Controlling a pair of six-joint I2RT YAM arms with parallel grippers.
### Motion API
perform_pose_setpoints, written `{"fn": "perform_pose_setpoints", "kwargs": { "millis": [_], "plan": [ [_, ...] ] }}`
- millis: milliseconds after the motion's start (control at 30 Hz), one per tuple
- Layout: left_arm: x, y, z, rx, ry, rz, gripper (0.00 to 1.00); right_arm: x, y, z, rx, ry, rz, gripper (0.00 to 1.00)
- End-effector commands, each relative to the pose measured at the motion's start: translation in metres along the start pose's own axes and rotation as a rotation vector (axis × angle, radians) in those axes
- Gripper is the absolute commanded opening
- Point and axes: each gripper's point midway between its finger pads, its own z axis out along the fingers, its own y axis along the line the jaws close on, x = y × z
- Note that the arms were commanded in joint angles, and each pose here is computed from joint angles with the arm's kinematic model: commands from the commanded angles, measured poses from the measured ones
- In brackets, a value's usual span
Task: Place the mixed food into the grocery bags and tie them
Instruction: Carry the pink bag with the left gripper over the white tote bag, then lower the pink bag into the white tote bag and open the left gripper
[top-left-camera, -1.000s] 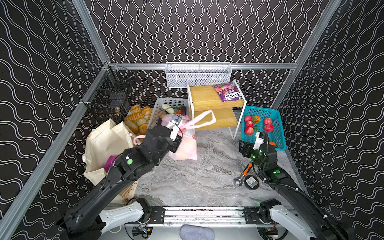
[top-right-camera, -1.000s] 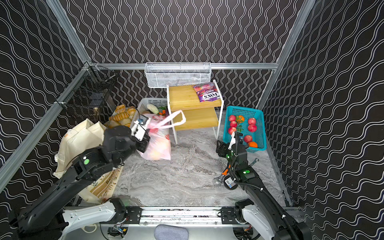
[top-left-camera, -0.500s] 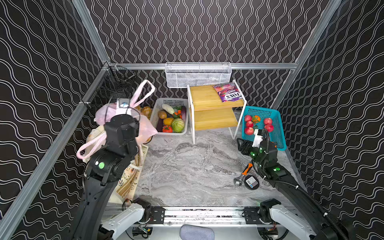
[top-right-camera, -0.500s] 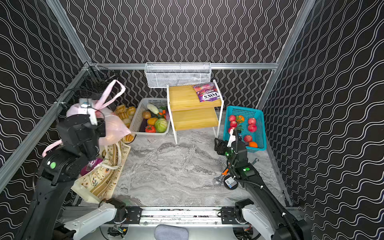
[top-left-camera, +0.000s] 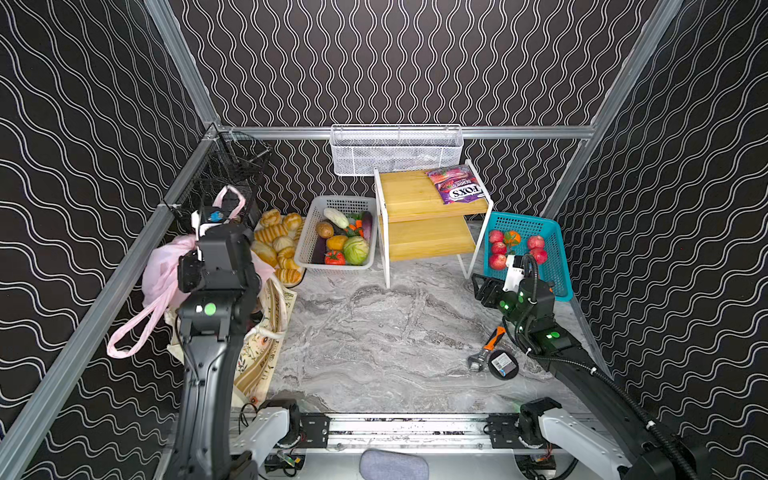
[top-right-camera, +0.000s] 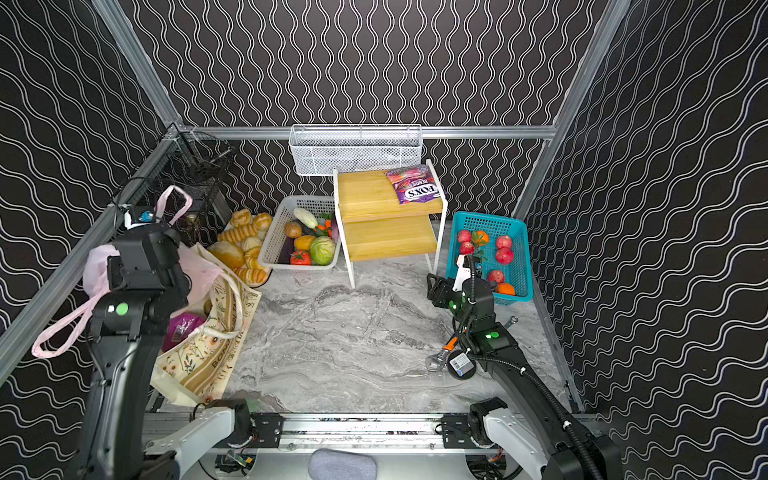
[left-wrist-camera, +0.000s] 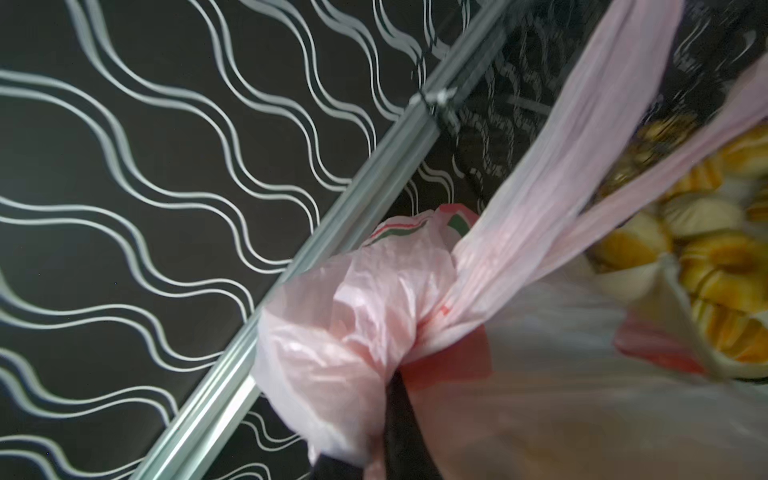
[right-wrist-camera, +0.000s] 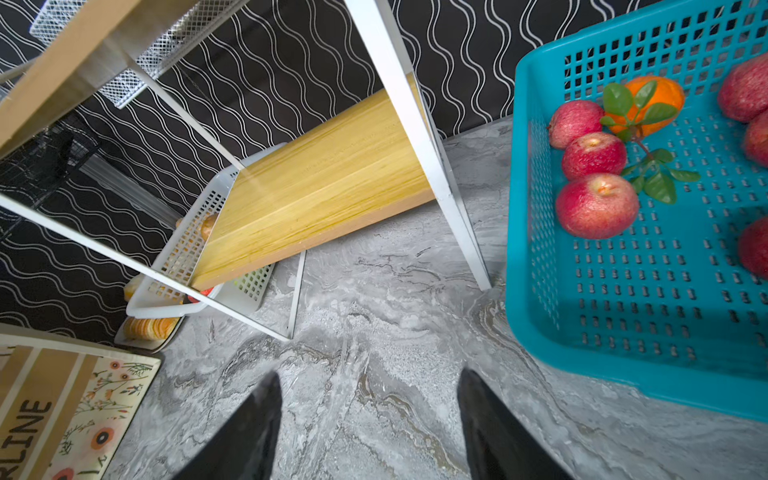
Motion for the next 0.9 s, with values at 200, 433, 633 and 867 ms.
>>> {"fn": "perform_pose_setpoints", "kwargs": {
  "millis": [200, 433, 633, 867],
  "plan": [
    [0.009, -0.030, 0.002, 0.238, 0.066, -0.088, 0.00, -0.005, 0.006, -0.001, -0.024, -0.020, 0.004, 0.68],
    [0.032, -0.065, -0.015, 0.443, 0.123, -0.184, 0.00, -0.006, 0.008, 0.003, -0.027, 0.000, 0.007, 0.68],
    [0.061, -0.111, -0.033, 0.672, 0.217, -0.198, 0.00, -0.008, 0.007, 0.003, -0.018, -0.006, 0.010, 0.68],
    [0.089, -0.126, -0.032, 0.686, 0.295, -0.228, 0.20, -0.007, 0.008, 0.004, -0.022, 0.003, 0.012, 0.68]
  ]
}}
